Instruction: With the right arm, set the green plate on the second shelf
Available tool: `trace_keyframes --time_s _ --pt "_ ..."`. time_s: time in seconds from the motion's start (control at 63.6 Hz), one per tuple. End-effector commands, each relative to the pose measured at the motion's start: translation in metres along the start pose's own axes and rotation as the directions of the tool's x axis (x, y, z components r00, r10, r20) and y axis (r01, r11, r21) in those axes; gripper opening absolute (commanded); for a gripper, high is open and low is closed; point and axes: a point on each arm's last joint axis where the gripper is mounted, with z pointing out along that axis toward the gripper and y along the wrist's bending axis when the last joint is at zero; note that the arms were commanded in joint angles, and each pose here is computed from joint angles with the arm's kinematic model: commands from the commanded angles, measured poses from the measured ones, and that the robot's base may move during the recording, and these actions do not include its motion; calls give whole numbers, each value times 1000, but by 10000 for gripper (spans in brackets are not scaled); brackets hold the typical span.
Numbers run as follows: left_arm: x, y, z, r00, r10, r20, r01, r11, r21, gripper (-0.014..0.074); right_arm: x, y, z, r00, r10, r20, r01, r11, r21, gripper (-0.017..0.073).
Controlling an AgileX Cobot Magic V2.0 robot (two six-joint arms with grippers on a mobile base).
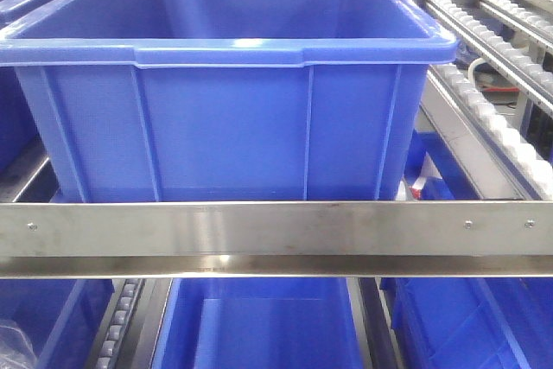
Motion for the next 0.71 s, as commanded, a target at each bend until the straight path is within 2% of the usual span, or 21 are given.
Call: trace_keyframes --time_s 0.0,0.157,0.267,0.393,0.566,0.692 --pt "5 0 0 998 -2 58 2 1000 2 130 -4 5 1 995 27 98 -21 998 -58 50" --pt "5 0 0 998 -2 58 2 1000 2 130 13 7 0 992 -2 129 14 995 -96 50" --pt "5 0 0 998 -2 58 2 1000 2 130 23 5 -5 987 -41 154 53 996 -71 50" --pt "5 0 0 998 -2 58 2 1000 2 130 25 2 -12 979 -56 194 65 997 -39 50" --pt "5 0 0 998 -2 58 2 1000 2 130 25 -1 -12 981 -10 192 15 1000 -24 50" --pt "5 0 0 998 -2 58 2 1000 2 130 26 -1 -12 982 -26 185 29 999 -16 50"
